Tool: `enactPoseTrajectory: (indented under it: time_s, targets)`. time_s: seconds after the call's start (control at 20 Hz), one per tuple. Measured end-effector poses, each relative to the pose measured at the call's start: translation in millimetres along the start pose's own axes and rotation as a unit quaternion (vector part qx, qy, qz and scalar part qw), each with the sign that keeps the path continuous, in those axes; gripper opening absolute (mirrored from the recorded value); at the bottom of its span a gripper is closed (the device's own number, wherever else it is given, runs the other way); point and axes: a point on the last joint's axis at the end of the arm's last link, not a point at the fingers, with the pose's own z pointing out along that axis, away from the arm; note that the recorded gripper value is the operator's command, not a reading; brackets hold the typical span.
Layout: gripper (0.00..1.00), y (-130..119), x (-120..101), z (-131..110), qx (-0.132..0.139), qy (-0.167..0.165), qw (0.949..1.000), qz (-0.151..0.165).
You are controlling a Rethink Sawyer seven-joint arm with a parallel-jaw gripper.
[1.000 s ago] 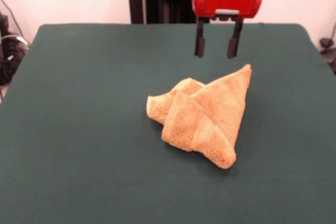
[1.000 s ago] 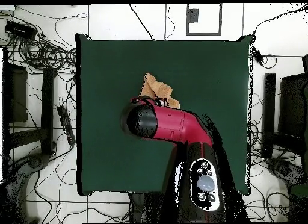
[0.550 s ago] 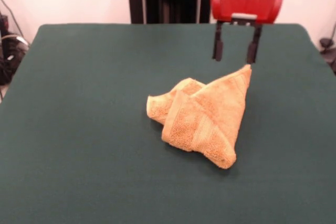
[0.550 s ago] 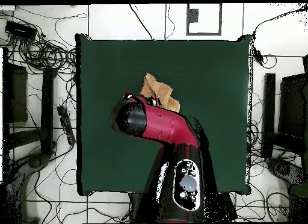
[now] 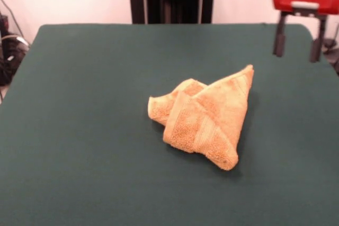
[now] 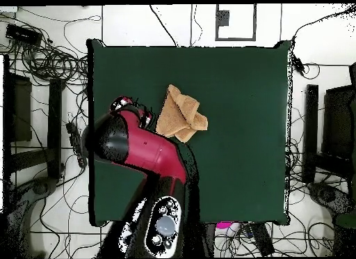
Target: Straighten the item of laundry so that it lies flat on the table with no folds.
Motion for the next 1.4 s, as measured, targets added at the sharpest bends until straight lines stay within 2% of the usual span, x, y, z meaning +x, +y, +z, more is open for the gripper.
enactPoseTrajectory:
  time_s: [0.05, 0.15, 0.4, 0.55, 0.65, 1.0, 1.3, 1.4]
  targets:
    - [1.0, 2.2, 2.1, 0.7, -0.002, -0.002, 1.0, 0.008]
    - [1.0, 11.2, 11.9, 7.0, -0.009, -0.018, 0.9987, 0.047]
    - [1.0, 5.5, 30.1, 28.3, 0.001, -0.04, 0.9955, 0.086]
    - [1.0, -4.4, 41.0, 38.4, 0.019, -0.044, 0.9949, 0.088]
    - [1.0, -13.2, 53.1, 46.2, 0.036, -0.049, 0.9951, 0.078]
    - [1.0, -26.6, 72.6, 51.7, 0.059, -0.055, 0.9951, 0.058]
    - [1.0, -46.8, 68.5, 48.4, 0.076, -0.057, 0.9934, 0.064]
    - [1.0, -61.0, 58.5, 42.3, 0.091, -0.063, 0.9916, 0.068]
